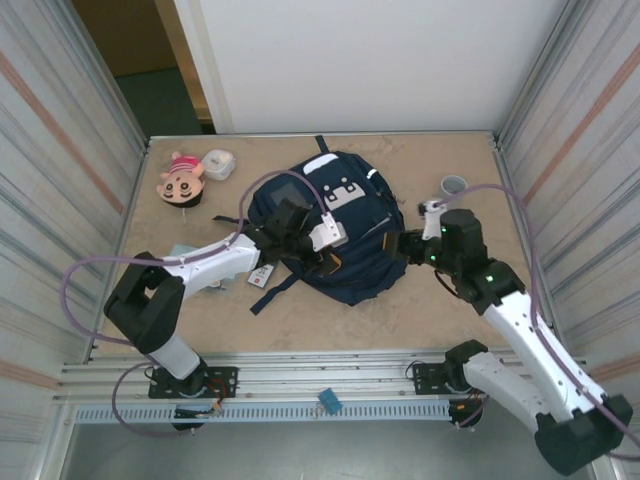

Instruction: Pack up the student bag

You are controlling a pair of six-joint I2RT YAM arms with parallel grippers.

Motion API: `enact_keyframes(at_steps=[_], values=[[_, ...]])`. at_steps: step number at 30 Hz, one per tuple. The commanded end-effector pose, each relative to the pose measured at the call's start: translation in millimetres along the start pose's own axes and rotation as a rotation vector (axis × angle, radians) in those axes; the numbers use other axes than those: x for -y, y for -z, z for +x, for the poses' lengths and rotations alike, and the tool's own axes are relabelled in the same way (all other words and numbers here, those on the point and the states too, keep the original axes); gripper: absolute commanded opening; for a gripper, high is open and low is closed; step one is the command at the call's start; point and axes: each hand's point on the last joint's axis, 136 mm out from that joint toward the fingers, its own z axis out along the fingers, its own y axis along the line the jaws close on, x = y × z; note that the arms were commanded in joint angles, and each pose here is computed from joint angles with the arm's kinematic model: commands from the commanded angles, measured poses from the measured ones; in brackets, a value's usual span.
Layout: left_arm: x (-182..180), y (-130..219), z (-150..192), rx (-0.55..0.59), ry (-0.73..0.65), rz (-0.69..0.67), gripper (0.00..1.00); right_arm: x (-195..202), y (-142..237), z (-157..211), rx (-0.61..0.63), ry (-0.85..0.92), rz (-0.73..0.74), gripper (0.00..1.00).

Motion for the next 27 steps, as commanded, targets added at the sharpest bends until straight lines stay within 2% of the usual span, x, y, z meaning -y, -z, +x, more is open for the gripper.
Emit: enact_keyframes(at_steps=[1, 6, 9, 13, 20, 22, 23, 25, 26, 27], values=[[-10.3, 39.0, -35.7, 0.141, 0.022, -0.066, 0.60, -27.1, -4.7, 16.7, -0.115, 0.388, -0.059, 0.73], [-41.5, 97.4, -39.0, 0.282, 0.202, -0.196, 0.64, -59.9, -27.1, 66.7, -0.308, 0.845, -0.154, 0.76], [-53.6, 122.1, -21.2, 0.312, 0.281, -0.271, 0.64, -72.0, -43.9, 93.2, -0.388, 1.005, -0.215, 0.77], [-60.5, 137.9, 10.3, 0.295, 0.400, -0.337, 0.65, -82.5, -68.5, 116.8, -0.461, 1.083, -0.286, 0.79], [-61.3, 141.4, 50.6, 0.266, 0.576, -0.412, 0.65, -63.9, -110.9, 143.9, -0.504, 1.154, -0.229, 0.74], [-62.1, 141.5, 56.2, 0.272, 0.608, -0.423, 0.65, -56.9, -119.4, 143.7, -0.489, 1.178, -0.181, 0.64], [-62.7, 141.1, 58.2, 0.273, 0.618, -0.427, 0.64, -53.7, -121.5, 140.7, -0.480, 1.188, -0.154, 0.56], [-63.5, 140.7, 61.7, 0.271, 0.640, -0.429, 0.60, -53.3, -118.1, 129.0, -0.464, 1.202, -0.119, 0.34], [-63.1, 140.6, 63.2, 0.272, 0.649, -0.425, 0.56, -58.0, -112.1, 118.2, -0.442, 1.214, -0.111, 0.17], [-63.1, 140.3, 65.2, 0.273, 0.661, -0.422, 0.55, -63.5, -104.5, 105.1, -0.406, 1.225, -0.104, 0.06]])
